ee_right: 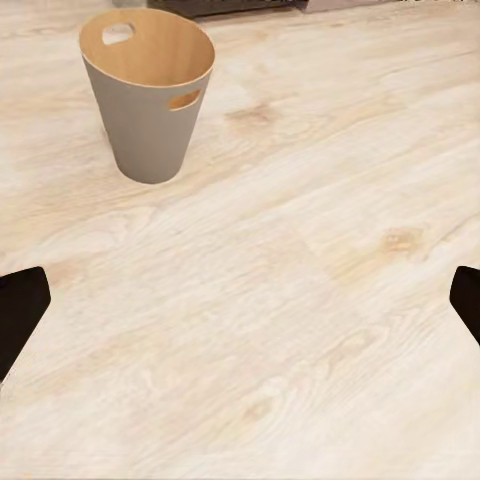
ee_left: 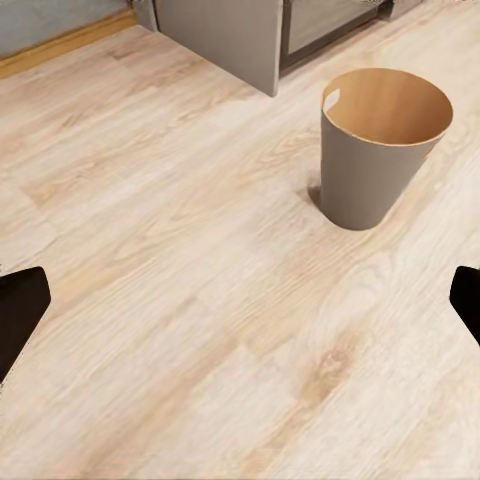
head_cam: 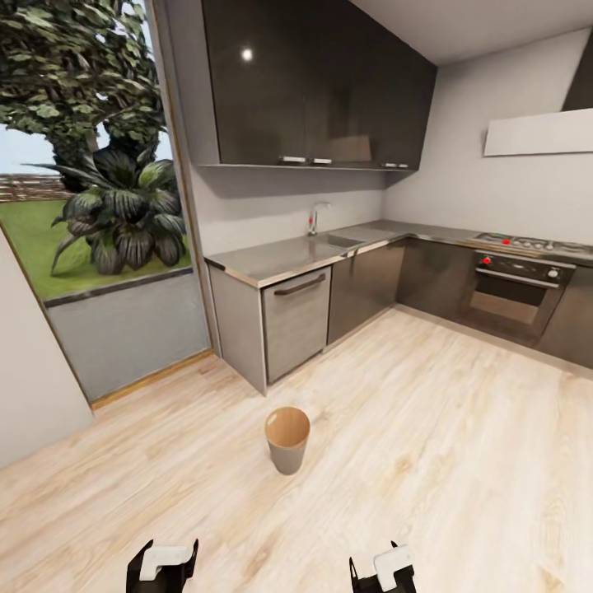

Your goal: Put the three can of soda from the living room inside the tash can in the kitchen.

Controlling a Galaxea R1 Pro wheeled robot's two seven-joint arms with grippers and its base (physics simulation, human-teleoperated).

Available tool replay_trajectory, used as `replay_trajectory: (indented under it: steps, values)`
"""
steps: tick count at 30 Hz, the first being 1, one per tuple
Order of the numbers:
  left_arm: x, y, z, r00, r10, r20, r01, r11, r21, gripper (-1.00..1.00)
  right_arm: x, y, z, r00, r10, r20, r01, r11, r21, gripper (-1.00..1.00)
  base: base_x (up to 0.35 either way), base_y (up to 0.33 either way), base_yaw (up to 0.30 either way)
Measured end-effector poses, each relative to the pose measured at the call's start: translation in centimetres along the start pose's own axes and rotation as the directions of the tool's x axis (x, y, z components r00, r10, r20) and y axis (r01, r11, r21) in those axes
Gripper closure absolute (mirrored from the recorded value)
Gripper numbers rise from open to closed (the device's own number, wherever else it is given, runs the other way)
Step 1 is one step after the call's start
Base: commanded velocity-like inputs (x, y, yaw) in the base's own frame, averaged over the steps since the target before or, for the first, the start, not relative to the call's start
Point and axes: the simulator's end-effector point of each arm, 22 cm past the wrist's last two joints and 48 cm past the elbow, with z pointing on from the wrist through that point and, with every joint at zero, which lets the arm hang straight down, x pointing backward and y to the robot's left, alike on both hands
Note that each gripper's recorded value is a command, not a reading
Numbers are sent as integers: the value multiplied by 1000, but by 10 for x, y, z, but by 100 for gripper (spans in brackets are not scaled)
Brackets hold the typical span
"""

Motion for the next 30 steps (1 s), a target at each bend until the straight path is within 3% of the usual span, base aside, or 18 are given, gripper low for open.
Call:
replay_trajectory:
  steps: [30]
  values:
    - [1,-1,0,1000,1,-1,-1,1000,1,-100,3,2,-1,1000,-1,-8,1,1000,-3,-100,293,157,0]
